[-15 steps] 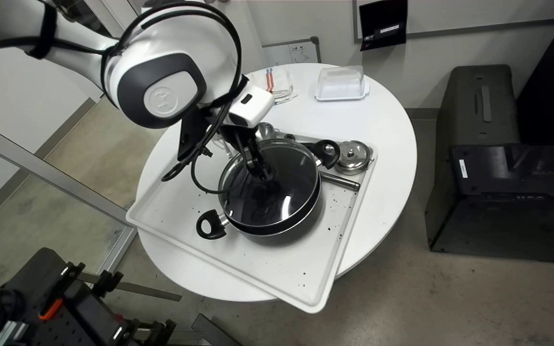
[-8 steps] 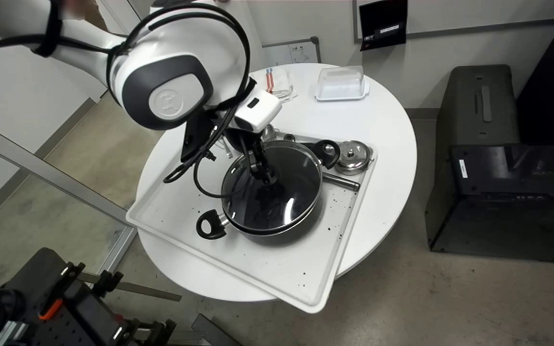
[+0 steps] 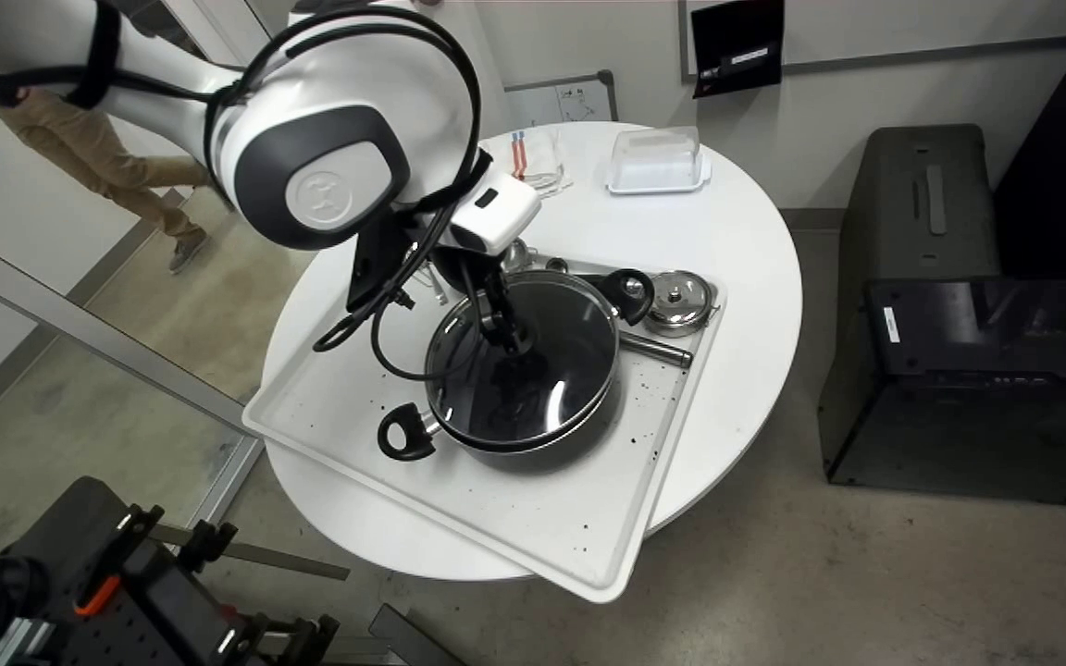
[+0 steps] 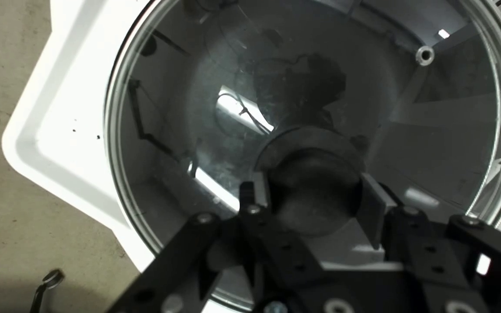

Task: Put the glass lid on the black pot

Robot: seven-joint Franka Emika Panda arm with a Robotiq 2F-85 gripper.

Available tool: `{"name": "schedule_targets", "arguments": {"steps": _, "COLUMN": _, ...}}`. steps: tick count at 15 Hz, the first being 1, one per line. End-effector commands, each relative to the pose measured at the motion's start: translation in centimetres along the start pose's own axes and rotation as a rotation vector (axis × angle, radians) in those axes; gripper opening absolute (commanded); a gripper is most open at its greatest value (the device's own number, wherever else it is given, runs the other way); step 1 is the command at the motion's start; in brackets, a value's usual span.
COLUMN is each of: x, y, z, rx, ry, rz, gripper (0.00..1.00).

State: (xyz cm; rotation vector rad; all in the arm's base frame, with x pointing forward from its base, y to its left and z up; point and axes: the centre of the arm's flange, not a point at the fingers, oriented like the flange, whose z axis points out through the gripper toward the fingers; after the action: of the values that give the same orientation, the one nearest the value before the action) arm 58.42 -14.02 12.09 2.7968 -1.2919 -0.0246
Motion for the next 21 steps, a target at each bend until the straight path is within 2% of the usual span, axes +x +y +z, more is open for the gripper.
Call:
{"name": "schedule_targets", "arguments": {"steps": 1, "x": -0.9, "y": -0.7, "z": -0.3, "rx": -0.008, "ry": -0.025, "rz": 0.007, "gripper": 0.25}}
{"name": "schedule_targets", "arguments": {"steps": 21, "x": -2.3, "y": -0.4, "z": -0.4, "rx": -0.05, "ry": -0.029, "rz": 0.038, "gripper": 0.25}}
